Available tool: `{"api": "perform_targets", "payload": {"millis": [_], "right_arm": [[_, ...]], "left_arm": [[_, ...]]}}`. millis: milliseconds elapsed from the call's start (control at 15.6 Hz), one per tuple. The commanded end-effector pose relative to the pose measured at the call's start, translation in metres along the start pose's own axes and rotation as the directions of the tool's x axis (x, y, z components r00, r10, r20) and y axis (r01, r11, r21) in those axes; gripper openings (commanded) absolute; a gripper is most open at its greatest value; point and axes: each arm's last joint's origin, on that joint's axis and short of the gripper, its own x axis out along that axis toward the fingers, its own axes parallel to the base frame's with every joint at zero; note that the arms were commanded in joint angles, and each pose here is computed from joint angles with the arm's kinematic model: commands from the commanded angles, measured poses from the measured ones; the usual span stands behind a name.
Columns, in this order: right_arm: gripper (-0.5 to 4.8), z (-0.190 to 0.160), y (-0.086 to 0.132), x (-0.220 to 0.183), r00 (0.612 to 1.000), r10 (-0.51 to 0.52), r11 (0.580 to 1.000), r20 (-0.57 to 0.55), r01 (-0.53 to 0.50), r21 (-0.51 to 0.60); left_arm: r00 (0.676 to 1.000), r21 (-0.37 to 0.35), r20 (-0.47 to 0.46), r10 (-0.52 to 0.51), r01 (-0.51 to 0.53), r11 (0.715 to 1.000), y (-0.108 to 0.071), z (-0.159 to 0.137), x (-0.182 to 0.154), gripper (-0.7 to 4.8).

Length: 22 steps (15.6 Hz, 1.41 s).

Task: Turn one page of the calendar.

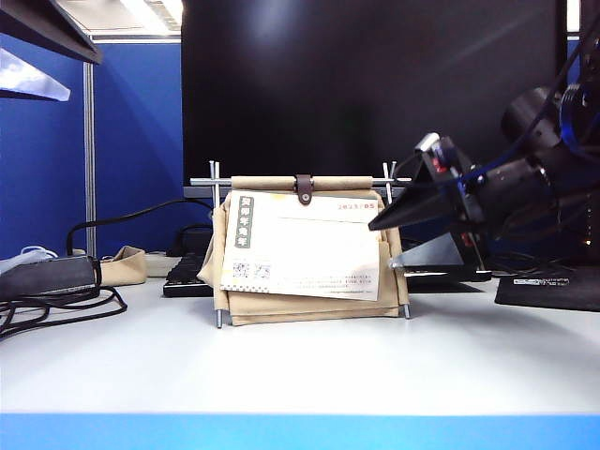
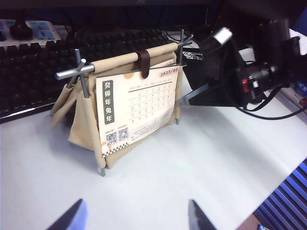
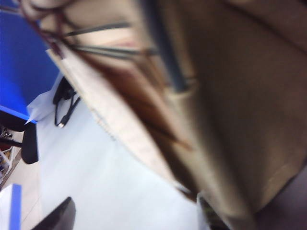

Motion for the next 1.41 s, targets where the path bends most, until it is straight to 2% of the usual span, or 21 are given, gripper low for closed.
{"api": "perform_targets", "payload": {"millis": [64,450,771,1220,1285,1413], "right_arm": [[3.24,0.008,-0.004,0.003,0.999,-0.027,0.999,0.027,0.028,-0.028],[3.24,0.014,-0.006,0.006,0.999,-0.023,0.999,0.037,0.024,-0.047],[3.24,-0.001,-0.019,0.02,1.0,0.026,1.0,-0.014,-0.025,0.014],[3.21,0.001,-0.012,0.028,0.994,0.106,0.994,-0.015,-0.106,-0.011],[3.01,0.001,-0.012,0.028,0.993,0.117,0.993,-0.017,-0.117,-0.01],[2.99,0.001,-0.011,0.027,0.991,0.133,0.991,-0.024,-0.133,-0.001]], "left_arm": [[1.0,0.007,0.009,-0.002,0.002,1.0,0.0,0.001,0.0,2.79],[1.0,0.007,0.012,0.018,-0.018,1.0,0.0,0.002,0.0,2.79],[1.0,0.006,0.012,0.02,-0.02,1.0,0.0,0.002,0.0,2.79],[1.0,0.006,0.012,0.021,-0.021,1.0,0.0,0.002,0.0,2.79],[1.0,0.007,0.013,0.021,-0.021,1.0,0.0,0.002,0.0,2.79],[1.0,0.007,0.013,0.021,-0.021,1.0,0.0,0.002,0.0,2.79]]}}
